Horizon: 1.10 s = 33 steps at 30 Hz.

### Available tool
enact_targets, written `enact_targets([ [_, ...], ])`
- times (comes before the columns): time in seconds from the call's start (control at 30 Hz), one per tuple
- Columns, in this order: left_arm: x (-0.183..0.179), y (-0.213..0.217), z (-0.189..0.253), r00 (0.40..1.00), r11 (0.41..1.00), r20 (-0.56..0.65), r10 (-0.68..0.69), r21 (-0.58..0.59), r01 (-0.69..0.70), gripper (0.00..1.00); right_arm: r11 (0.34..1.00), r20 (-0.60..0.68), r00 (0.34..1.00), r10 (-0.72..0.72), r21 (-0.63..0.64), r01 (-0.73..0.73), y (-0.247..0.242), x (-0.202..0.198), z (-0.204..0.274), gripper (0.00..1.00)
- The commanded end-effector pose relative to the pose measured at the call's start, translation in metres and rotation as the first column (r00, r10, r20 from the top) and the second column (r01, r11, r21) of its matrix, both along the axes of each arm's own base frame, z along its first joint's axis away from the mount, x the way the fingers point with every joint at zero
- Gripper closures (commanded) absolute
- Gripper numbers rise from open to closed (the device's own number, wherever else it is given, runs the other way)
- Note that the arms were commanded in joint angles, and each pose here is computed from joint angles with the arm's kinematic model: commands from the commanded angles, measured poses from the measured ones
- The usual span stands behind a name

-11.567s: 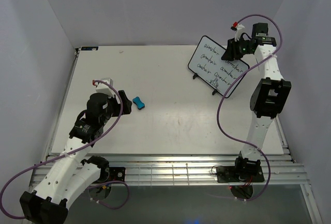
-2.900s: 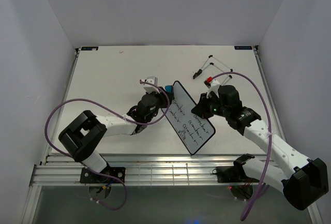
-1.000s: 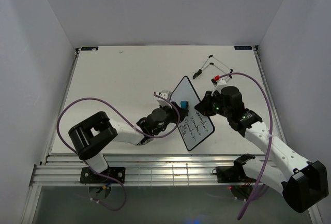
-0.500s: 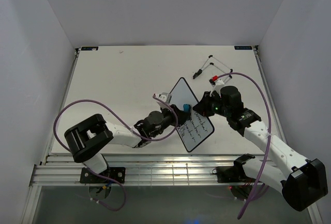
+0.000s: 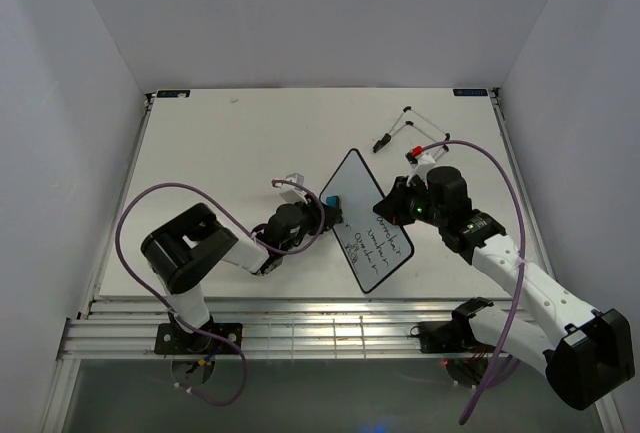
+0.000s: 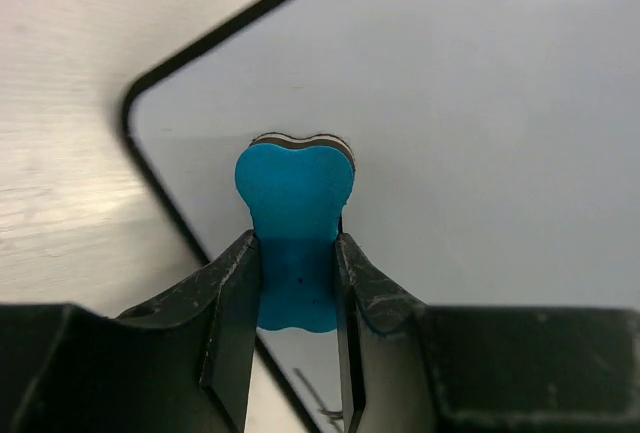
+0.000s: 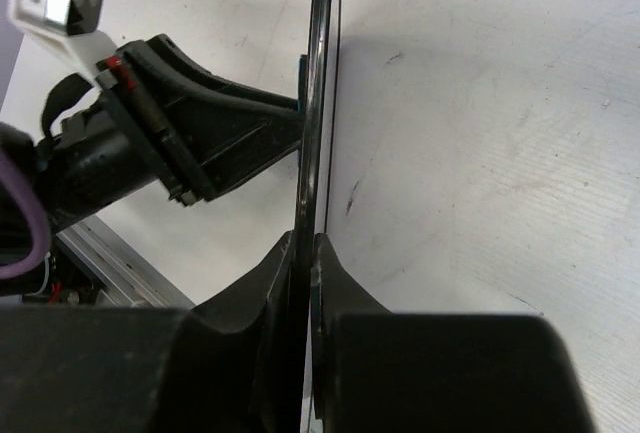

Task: Erase the whiteboard

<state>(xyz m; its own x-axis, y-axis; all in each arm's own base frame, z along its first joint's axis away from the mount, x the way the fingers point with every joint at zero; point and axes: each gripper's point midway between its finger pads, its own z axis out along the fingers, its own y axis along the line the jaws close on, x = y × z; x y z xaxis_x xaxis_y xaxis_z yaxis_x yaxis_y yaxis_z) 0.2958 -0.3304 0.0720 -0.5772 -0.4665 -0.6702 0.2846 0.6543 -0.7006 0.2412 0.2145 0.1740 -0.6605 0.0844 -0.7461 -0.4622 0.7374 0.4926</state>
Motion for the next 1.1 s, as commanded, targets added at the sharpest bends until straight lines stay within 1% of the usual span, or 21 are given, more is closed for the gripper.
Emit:
enact_targets([
  [0.0, -0.012, 0.028, -0.073, 0.983, 0.985, -0.179, 0.045, 0.173, -0.013, 1.00, 0.877, 0.135, 0.908, 0.396, 0.237, -0.418, 0.054, -0.067, 0.075, 0.92],
  [0.17, -0.005, 0.029, -0.084, 0.976, 0.985, -0.211, 0.055, 0.174, -0.018, 1.00, 0.852, 0.143, 0.892, 0.430, 0.263, -0.453, 0.056, -0.074, 0.084, 0.92],
  [0.27, -0.001, 0.026, -0.085, 0.975, 0.987, -0.219, 0.036, 0.162, 0.000, 1.00, 0.838, 0.142, 0.883, 0.447, 0.278, -0.469, 0.057, -0.079, 0.084, 0.92],
  [0.37, 0.000, 0.012, -0.069, 0.982, 0.989, -0.182, -0.042, 0.129, 0.066, 1.00, 0.842, 0.125, 0.886, 0.446, 0.276, -0.462, 0.057, -0.078, 0.077, 0.92],
  [0.43, 0.001, 0.003, -0.052, 0.987, 0.988, -0.128, -0.099, 0.105, 0.113, 1.00, 0.848, 0.117, 0.890, 0.441, 0.270, -0.456, 0.058, -0.076, 0.072, 0.92],
  [0.47, -0.006, -0.005, -0.045, 0.980, 0.983, -0.126, -0.156, 0.077, 0.166, 1.00, 0.853, 0.108, 0.893, 0.437, 0.265, -0.450, 0.058, -0.074, 0.068, 0.92],
  [0.6, -0.017, -0.024, -0.017, 0.969, 0.972, -0.082, -0.233, 0.022, 0.235, 1.00, 0.886, 0.092, 0.916, 0.390, 0.233, -0.400, 0.056, -0.062, 0.054, 0.92],
  [0.7, -0.037, -0.040, 0.001, 0.954, 0.955, -0.051, -0.296, -0.003, 0.296, 1.00, 0.900, 0.074, 0.925, 0.373, 0.213, -0.380, 0.056, -0.056, 0.043, 0.92],
  [0.87, -0.059, -0.054, 0.012, 0.934, 0.935, -0.032, -0.356, -0.019, 0.355, 1.00, 0.914, 0.068, 0.936, 0.345, 0.203, -0.351, 0.056, -0.048, 0.036, 0.92],
  [1.07, -0.085, -0.071, 0.010, 0.909, 0.910, -0.027, -0.415, -0.014, 0.415, 1.00, 0.914, 0.087, 0.941, 0.326, 0.223, -0.338, 0.062, -0.038, 0.046, 0.92],
])
